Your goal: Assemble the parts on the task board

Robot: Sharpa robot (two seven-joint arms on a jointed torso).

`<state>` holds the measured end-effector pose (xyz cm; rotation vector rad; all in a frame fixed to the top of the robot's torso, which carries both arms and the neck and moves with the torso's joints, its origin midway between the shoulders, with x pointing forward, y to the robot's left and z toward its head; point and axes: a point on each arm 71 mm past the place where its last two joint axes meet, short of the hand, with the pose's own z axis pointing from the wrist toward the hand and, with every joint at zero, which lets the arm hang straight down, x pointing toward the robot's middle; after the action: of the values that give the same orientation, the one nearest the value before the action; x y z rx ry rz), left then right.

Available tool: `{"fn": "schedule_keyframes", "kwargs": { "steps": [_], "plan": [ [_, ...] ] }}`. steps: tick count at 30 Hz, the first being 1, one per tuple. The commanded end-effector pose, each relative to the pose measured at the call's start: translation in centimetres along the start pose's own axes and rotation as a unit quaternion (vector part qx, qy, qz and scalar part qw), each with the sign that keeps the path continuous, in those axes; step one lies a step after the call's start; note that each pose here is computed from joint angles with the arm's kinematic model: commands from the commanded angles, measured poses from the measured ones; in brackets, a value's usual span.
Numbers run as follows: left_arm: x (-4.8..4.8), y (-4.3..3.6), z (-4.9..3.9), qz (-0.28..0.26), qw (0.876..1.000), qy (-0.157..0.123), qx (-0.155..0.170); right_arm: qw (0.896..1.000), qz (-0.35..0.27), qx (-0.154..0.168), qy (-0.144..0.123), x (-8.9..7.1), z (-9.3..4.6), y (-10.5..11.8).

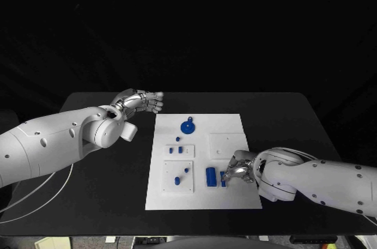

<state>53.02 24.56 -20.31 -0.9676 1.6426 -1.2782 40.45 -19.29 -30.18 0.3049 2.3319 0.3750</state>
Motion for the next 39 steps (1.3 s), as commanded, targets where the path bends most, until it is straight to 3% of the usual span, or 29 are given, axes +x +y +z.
{"fn": "schedule_keyframes", "kwargs": {
  "steps": [1,10,17,24,32,39],
  "plan": [
    [0.16,-0.14,0.03,0.001,1.000,0.007,0.005,1.000,-0.005,-0.014,0.000,0.1,-0.1,0.1],
    [0.11,-0.14,0.02,0.001,1.000,0.006,0.005,0.999,0.008,-0.048,-0.022,-0.6,-0.5,-0.5],
    [0.15,-0.15,0.05,0.001,1.000,0.007,0.005,0.993,-0.017,-0.087,-0.073,-1.9,-1.2,-1.0],
    [0.13,-0.13,0.04,0.001,1.000,0.006,0.005,0.975,-0.105,-0.145,-0.130,-2.6,-1.8,-0.5],
    [0.16,-0.13,0.06,0.001,1.000,0.007,0.005,0.962,-0.147,-0.186,-0.134,-2.5,-1.8,0.2],
    [0.21,-0.15,0.08,0.001,1.000,0.008,0.005,0.960,-0.158,-0.194,-0.127,-2.2,-1.6,0.6]
  ]
}}
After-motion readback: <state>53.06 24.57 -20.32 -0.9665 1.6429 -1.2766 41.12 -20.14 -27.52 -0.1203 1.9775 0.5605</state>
